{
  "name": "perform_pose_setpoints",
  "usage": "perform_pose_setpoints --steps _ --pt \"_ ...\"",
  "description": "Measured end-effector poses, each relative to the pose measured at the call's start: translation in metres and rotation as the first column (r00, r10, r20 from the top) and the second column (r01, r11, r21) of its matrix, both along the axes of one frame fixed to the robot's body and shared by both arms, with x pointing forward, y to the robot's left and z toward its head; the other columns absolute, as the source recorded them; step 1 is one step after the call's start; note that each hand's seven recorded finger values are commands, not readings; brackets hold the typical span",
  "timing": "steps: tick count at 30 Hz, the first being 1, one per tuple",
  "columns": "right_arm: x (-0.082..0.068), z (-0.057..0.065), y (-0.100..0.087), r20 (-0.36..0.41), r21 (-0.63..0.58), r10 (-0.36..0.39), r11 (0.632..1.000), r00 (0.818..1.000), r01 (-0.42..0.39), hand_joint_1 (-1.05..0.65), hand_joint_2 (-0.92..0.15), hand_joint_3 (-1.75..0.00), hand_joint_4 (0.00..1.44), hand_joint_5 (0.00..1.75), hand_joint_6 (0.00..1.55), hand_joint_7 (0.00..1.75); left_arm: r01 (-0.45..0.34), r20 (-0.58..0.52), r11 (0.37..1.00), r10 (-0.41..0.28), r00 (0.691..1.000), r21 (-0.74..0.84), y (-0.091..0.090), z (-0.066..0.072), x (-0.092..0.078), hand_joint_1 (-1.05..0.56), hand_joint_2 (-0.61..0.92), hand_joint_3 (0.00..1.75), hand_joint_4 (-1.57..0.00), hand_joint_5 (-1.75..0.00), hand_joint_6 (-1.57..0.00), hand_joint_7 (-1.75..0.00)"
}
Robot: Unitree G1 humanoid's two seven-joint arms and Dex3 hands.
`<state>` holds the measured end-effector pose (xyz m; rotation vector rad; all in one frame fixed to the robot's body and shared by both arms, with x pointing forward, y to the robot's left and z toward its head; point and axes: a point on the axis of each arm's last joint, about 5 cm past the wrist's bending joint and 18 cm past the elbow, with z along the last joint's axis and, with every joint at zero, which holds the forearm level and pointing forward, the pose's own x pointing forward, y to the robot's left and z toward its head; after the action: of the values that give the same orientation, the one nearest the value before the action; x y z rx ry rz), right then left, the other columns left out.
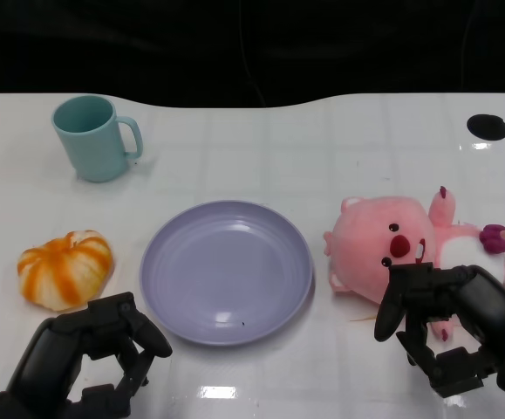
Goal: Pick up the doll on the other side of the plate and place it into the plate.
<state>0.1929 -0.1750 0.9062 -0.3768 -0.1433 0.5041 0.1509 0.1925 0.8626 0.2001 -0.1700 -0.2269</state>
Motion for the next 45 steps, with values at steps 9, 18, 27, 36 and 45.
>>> perform_pose_setpoints --steps 9,18,27,36,45 --pt "-0.0003 0.0011 -0.0008 0.004 -0.003 0.000 1.000 1.000 0.000 0.20 -0.45 -1.21 0.76 1.57 0.76 1.26 0.000 -0.002 1.000 0.000 1.000 0.000 -0.0002 0.0000 0.0001 -0.15 0.60 1.01 -0.78 -1.50 -0.84 -1.14" --pt "-0.0006 0.0030 -0.0006 0.008 -0.004 0.000 1.000 1.000 0.000 0.21 -0.49 -1.14 0.75 1.58 0.75 1.26 0.000 -0.005 1.000 0.000 1.000 0.000 -0.0003 0.0000 0.0002 -0.18 0.64 0.94 -0.76 -1.54 -0.83 -1.16" --pt "-0.0005 0.0031 -0.0006 0.003 -0.003 -0.001 1.000 1.000 0.001 0.23 -0.49 -1.15 0.76 1.57 0.75 1.26 0.002 -0.002 1.000 -0.002 1.000 -0.001 -0.0005 0.0005 0.0011 -0.20 0.66 0.91 -0.77 -1.58 -0.84 -1.17" --pt "-0.0008 0.0029 -0.0007 0.002 0.003 -0.007 1.000 1.000 0.007 0.25 -0.49 -1.14 0.69 1.50 0.70 1.23 0.002 0.000 1.000 -0.002 1.000 -0.001 -0.0006 0.0007 0.0016 -0.17 0.66 0.90 -0.76 -1.57 -0.83 -1.19" --pt "-0.0022 0.0032 0.0012 0.004 0.084 -0.061 0.995 0.998 0.061 0.21 -0.44 -1.10 0.45 1.41 0.38 1.05 0.002 -0.003 1.000 -0.002 1.000 -0.001 -0.0005 0.0006 0.0017 -0.17 0.66 0.91 -0.75 -1.59 -0.82 -1.20"
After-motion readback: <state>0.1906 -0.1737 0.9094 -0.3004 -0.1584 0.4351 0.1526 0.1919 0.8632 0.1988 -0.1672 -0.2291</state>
